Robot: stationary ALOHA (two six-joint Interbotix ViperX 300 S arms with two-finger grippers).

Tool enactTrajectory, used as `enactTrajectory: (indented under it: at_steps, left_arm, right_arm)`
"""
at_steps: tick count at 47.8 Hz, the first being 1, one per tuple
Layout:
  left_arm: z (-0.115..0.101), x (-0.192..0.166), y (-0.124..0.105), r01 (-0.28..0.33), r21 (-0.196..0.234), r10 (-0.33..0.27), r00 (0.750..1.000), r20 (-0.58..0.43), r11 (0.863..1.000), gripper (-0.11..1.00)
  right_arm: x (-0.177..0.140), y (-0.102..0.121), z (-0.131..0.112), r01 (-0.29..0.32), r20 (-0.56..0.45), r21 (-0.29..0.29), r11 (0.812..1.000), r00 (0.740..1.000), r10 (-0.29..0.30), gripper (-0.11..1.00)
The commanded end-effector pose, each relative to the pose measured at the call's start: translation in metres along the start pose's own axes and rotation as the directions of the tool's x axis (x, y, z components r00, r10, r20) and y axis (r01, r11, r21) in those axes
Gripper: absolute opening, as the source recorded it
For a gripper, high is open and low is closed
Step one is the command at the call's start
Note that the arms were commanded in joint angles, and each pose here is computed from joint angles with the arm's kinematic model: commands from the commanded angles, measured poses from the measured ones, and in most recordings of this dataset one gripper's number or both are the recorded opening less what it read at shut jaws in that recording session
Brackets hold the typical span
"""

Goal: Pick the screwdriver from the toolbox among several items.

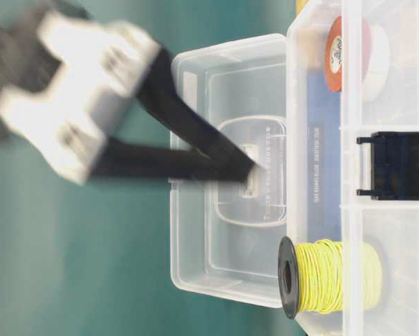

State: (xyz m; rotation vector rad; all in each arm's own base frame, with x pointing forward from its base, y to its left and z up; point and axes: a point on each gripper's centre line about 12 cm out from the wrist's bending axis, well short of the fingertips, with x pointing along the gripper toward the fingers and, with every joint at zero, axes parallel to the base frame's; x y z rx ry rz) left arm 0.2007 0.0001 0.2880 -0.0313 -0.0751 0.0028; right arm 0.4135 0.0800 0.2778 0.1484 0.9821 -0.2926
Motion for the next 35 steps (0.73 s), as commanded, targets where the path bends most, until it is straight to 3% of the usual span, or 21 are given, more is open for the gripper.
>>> enactTrajectory:
  at_steps: [1, 9, 21, 35]
  left_arm:
    - [0.004, 0.002, 0.0, -0.002, 0.0, 0.002, 1.0, 0.015, 1.0, 0.0]
    - [0.003, 0.002, 0.0, -0.002, -0.001, 0.002, 1.0, 0.009, 1.0, 0.0]
    - [0.002, 0.001, 0.0, -0.002, -0.001, 0.002, 1.0, 0.009, 1.0, 0.0]
    - [0.0, 0.001, 0.0, 0.001, 0.002, -0.001, 1.0, 0.008, 1.0, 0.0]
  right_arm:
    - [-0.041, -0.01, -0.002, -0.026, 0.086, -0.016, 1.0, 0.996, 0.027, 0.77]
    - [-0.067, -0.031, -0.033, -0.089, 0.163, -0.047, 0.995, 0.982, 0.096, 0.76]
    - [-0.1, -0.075, -0.096, -0.213, 0.313, -0.083, 0.974, 0.922, 0.228, 0.76]
    - [-0.082, -0.112, -0.165, -0.224, 0.358, -0.081, 0.971, 0.903, 0.238, 0.76]
